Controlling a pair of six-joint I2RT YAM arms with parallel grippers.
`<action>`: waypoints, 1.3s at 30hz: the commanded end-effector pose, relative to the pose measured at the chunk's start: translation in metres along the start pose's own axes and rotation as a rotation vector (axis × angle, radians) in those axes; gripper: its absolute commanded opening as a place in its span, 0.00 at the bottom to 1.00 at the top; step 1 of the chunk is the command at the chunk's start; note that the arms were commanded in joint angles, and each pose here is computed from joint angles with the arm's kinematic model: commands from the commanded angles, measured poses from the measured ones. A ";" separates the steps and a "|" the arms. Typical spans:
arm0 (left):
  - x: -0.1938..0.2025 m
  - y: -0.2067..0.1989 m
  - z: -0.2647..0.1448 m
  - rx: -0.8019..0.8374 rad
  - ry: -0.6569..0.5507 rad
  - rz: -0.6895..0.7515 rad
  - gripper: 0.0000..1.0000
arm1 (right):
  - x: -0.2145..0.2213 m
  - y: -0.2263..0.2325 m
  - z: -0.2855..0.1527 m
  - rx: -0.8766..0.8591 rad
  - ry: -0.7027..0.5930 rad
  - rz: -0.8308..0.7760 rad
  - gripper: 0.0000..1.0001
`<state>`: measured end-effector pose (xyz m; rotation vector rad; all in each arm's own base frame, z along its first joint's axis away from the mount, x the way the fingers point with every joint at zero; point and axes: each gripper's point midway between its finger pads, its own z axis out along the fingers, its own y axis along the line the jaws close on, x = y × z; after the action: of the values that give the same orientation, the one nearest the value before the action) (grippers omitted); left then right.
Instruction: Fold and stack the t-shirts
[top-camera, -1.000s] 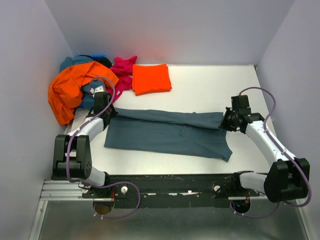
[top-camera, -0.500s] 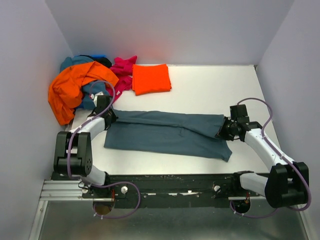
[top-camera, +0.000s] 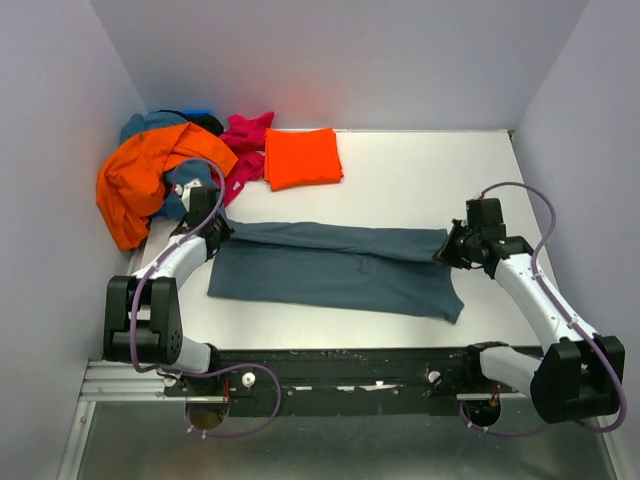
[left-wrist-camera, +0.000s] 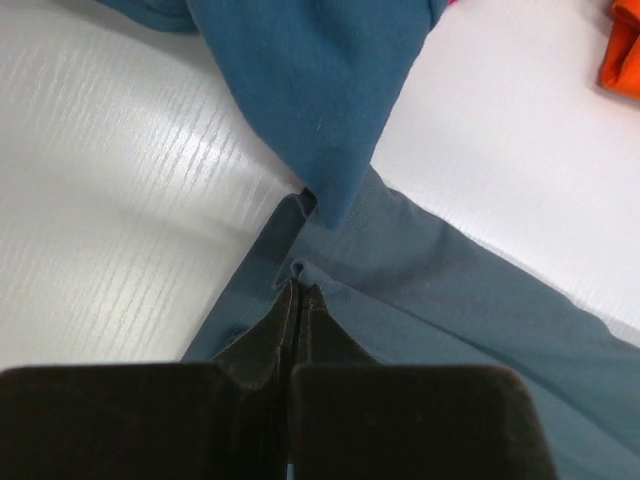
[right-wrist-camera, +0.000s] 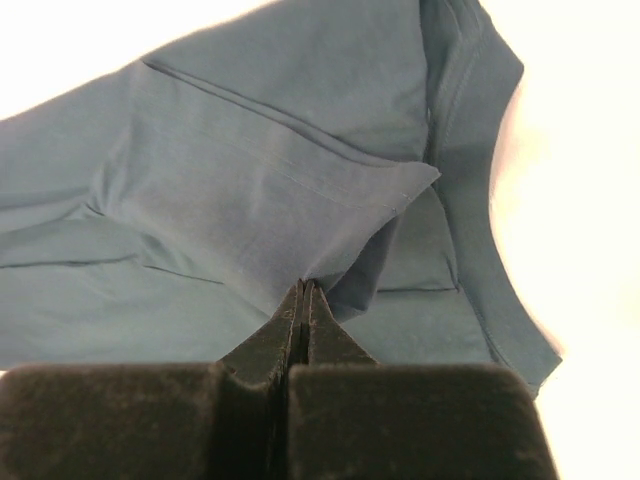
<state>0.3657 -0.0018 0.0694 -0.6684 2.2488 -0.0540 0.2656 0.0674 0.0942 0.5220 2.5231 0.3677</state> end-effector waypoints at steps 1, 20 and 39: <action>-0.022 -0.002 -0.005 -0.023 -0.049 -0.018 0.00 | -0.017 0.008 -0.021 -0.012 -0.058 -0.023 0.02; -0.008 -0.021 -0.043 0.090 -0.070 -0.049 0.67 | -0.016 0.027 -0.027 -0.178 -0.147 -0.061 0.72; 0.020 -0.149 -0.046 0.347 0.022 0.126 0.03 | -0.054 0.078 0.043 -0.249 -0.022 -0.142 0.61</action>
<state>0.3771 -0.0973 0.1142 -0.4497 2.2266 -0.2162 0.3337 0.1070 0.1079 0.3006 2.4512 0.5630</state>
